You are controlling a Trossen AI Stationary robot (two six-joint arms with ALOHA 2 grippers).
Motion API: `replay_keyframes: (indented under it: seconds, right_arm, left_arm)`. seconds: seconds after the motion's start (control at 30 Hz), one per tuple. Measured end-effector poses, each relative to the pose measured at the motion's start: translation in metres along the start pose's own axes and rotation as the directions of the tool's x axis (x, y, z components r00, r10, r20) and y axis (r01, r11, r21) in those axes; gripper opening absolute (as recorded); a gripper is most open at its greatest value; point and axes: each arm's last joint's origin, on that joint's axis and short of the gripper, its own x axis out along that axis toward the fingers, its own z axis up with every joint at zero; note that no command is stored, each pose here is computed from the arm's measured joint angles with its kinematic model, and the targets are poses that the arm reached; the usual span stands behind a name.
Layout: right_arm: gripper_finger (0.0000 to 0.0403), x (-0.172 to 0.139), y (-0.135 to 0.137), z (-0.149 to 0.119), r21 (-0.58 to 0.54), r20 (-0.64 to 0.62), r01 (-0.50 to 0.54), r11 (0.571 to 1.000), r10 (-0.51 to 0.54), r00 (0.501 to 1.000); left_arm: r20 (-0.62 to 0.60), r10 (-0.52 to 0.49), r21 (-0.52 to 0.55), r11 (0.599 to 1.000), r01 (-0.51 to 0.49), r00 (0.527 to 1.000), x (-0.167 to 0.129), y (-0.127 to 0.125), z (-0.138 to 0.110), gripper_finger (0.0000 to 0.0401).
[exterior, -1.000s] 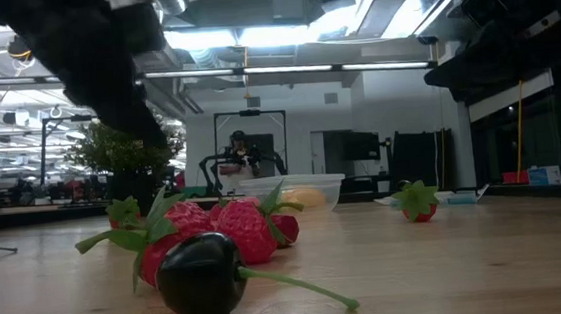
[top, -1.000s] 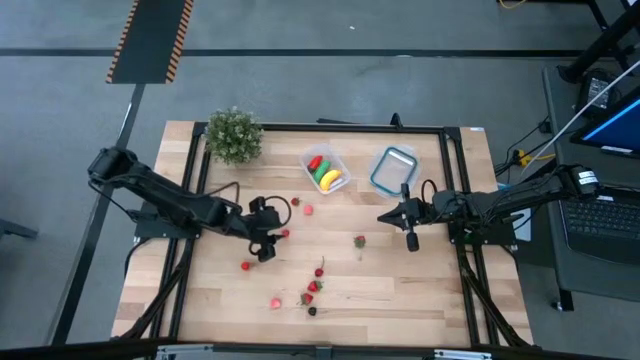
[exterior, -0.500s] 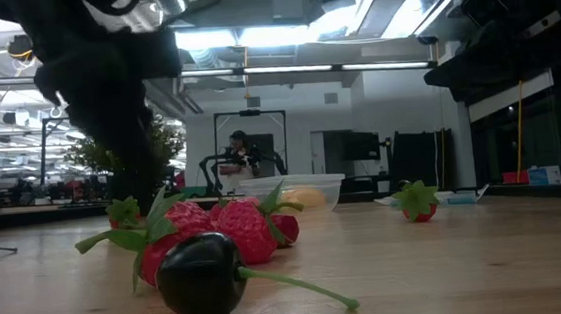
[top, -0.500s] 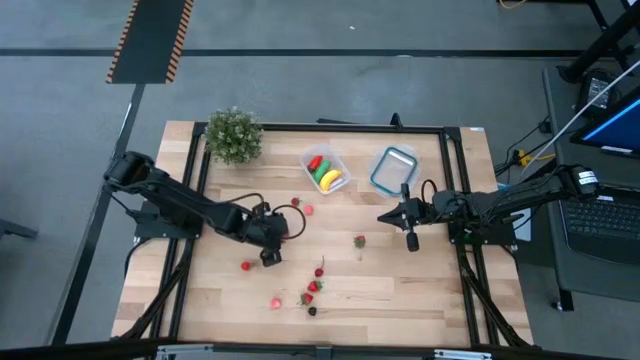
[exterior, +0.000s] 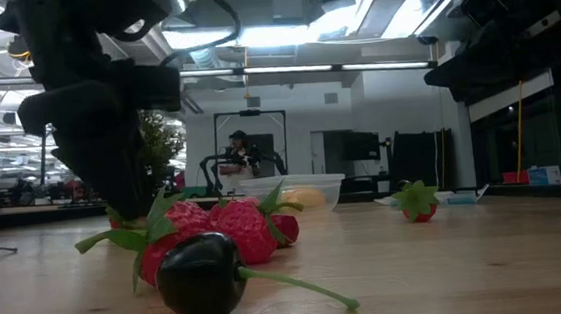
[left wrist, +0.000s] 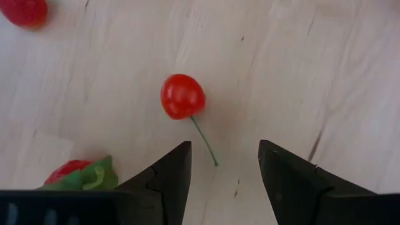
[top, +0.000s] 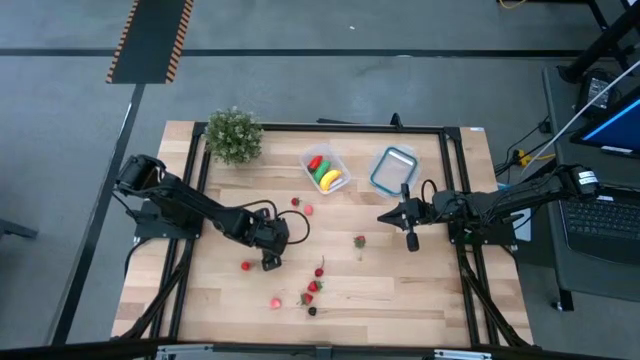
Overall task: Pick and placing Produce into tupperware
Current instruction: Put the top red cherry into the transparent container
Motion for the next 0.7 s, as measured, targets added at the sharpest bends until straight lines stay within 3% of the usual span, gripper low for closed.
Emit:
replay_keyframes:
  seconds: [0.27,0.7]
  right_arm:
    - [0.0016,0.0,0.0,0.0,0.001,-0.004,0.0,1.0,0.0,1.0]
    - [0.0016,0.0,0.0,-0.004,-0.002,-0.037,0.002,1.0,-0.002,0.999]
  left_arm:
    - [-0.002,0.018,-0.078,0.997,-0.018,1.0,0.003,0.01,0.007,0.0177]
    - [-0.044,0.006,-0.091,0.996,-0.01,0.999,0.012,0.013,0.006,0.0176]
